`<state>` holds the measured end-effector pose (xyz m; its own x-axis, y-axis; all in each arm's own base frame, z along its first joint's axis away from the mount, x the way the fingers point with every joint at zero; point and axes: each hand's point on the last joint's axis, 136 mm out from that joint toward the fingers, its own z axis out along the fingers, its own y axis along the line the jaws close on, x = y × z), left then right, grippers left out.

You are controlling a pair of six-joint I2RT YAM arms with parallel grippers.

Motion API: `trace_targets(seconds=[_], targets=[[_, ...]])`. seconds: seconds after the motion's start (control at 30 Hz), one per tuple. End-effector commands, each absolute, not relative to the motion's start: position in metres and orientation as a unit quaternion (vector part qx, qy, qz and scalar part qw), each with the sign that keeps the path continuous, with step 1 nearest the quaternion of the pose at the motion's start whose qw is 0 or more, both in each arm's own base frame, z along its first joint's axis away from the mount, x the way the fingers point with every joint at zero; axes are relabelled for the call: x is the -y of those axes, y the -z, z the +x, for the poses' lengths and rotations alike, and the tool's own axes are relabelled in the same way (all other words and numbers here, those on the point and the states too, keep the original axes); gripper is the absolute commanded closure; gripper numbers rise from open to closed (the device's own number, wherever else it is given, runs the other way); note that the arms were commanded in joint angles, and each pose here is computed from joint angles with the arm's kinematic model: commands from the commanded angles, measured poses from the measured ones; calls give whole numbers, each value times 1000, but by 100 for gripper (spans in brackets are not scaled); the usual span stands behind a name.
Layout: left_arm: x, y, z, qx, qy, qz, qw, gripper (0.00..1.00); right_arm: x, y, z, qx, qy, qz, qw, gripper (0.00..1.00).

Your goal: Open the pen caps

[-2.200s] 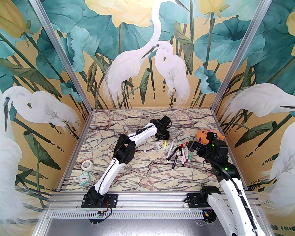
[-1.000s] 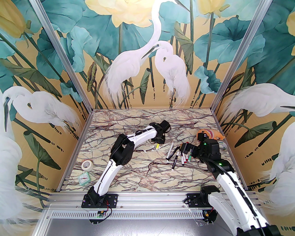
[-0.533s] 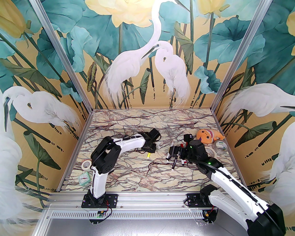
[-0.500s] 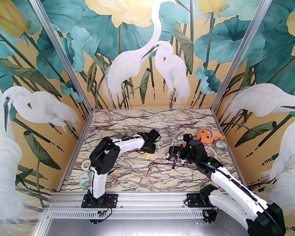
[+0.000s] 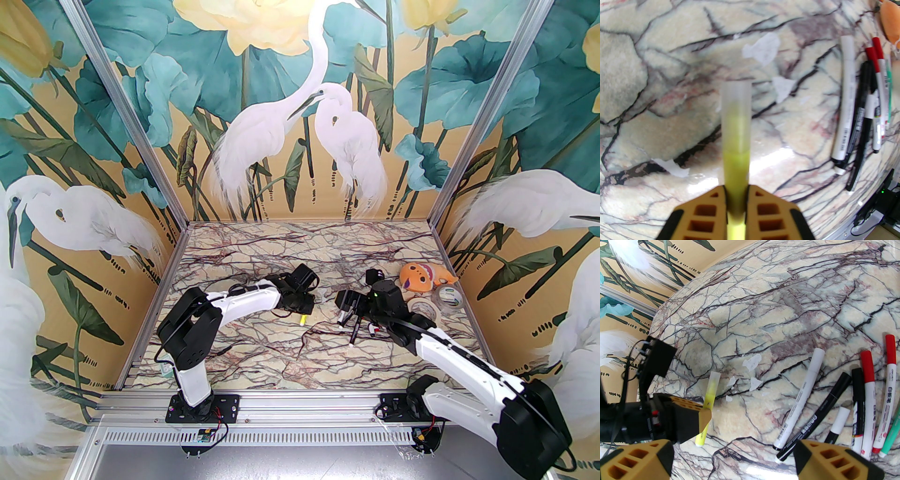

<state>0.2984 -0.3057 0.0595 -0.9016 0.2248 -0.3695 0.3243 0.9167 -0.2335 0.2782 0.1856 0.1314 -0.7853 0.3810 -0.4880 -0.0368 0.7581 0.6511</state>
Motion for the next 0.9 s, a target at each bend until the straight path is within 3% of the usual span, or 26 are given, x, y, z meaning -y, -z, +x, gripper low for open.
trace_targets(seconds=[0.0, 0.27, 0.87], targets=[[314, -72, 299, -955, 180, 146, 182, 85, -201, -137, 288, -868, -378, 129, 296, 26], [325, -80, 294, -941, 211, 184, 191, 85, -227, -129, 311, -860, -415, 141, 262, 38], [344, -90, 293, -924, 259, 208, 189, 85, -232, -103, 341, -851, -450, 142, 231, 43]])
